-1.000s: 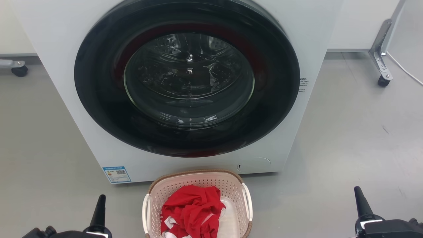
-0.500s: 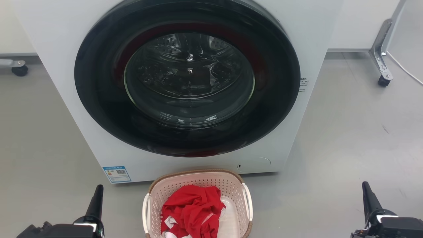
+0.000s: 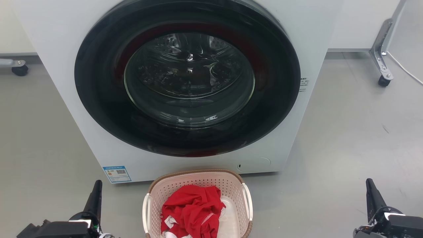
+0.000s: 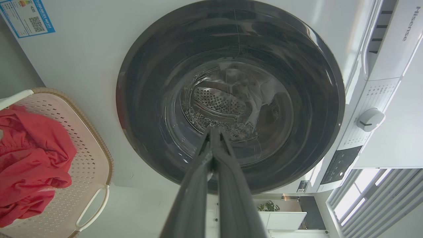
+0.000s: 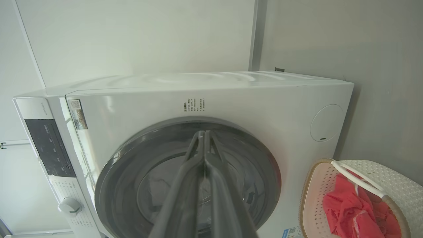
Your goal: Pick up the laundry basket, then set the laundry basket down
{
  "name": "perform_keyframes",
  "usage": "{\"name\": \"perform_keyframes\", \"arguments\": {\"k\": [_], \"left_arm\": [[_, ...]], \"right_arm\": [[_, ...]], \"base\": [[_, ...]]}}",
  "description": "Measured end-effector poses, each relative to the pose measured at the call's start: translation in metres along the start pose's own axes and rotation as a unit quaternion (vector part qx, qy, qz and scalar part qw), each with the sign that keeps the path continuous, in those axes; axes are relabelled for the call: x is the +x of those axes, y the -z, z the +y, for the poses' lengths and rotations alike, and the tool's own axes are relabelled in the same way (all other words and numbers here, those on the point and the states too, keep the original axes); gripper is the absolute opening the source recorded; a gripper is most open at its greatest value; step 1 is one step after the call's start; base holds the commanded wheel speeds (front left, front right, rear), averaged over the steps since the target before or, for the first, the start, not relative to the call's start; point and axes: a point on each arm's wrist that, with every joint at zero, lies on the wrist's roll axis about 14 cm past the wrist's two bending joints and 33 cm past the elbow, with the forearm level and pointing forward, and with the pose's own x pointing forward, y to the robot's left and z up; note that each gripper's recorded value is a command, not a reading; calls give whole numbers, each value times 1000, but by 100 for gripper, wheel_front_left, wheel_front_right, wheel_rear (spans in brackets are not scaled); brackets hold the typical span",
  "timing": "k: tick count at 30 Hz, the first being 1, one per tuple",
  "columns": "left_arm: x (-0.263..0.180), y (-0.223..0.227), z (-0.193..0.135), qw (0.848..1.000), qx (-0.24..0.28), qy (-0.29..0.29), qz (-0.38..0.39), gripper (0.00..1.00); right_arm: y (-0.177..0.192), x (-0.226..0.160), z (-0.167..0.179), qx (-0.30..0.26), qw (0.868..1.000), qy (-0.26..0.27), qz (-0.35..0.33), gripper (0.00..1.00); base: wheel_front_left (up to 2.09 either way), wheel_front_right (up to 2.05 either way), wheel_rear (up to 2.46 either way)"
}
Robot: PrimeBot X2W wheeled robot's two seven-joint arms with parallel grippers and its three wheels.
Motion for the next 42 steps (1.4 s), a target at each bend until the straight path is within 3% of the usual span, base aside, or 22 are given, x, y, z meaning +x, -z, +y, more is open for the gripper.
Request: {"name": "perform_keyframes", "arguments": {"k": [42], "left_arm": [[0,0,0,1000,-1,0,0,0]], "right_arm": [[0,0,0,0,1000,0,0,0]], "base": [[0,0,0]]}}
